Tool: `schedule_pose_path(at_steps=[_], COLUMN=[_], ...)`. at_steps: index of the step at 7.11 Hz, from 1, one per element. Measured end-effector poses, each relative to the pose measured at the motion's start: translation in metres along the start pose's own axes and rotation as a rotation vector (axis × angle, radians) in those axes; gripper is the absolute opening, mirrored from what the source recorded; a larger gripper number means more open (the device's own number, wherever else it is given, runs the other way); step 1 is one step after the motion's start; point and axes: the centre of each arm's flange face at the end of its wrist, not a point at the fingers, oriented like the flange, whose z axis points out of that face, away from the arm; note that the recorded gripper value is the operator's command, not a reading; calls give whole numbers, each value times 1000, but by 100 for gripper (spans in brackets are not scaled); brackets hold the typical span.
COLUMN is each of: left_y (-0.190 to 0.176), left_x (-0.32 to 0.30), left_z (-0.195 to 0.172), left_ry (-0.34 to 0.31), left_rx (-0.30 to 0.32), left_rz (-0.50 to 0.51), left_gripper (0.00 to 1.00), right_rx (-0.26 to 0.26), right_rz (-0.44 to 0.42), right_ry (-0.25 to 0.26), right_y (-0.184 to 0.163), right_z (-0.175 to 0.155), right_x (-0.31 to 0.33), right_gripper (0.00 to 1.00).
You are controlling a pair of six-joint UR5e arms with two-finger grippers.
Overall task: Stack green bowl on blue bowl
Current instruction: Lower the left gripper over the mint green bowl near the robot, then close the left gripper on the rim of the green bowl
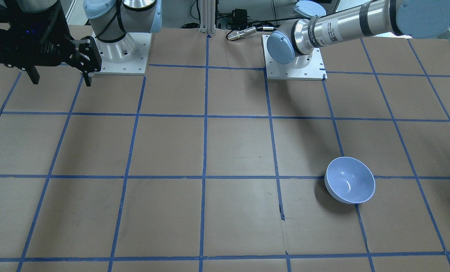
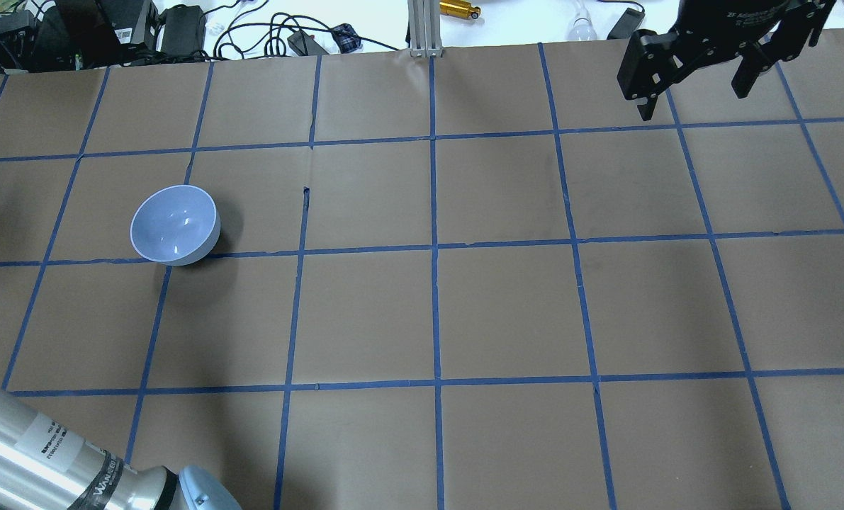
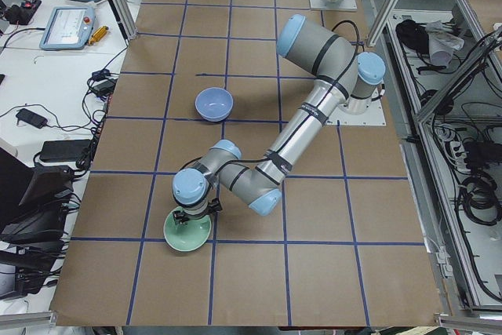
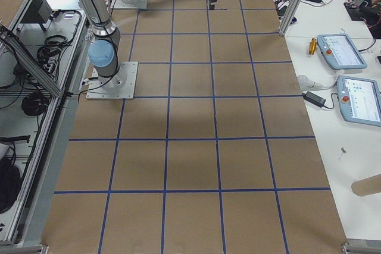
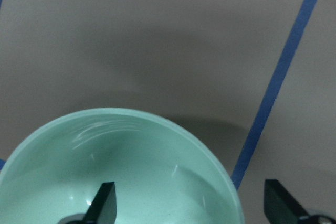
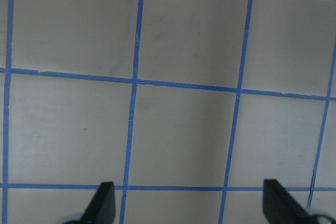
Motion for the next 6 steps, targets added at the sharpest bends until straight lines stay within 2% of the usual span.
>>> schedule_pose_path(at_steps=[4,6], left_y=[10,13], left_x=[2,1], left_z=[13,17], left_ry=[5,0], left_rx=[-10,-24], left_rz=[-28,-40], left_gripper=[100,92], right_rx=[0,0], right_rz=[0,0], right_ry=[0,0], right_y=[0,0], right_z=[0,0], right_x=[0,0], right_gripper=[100,100])
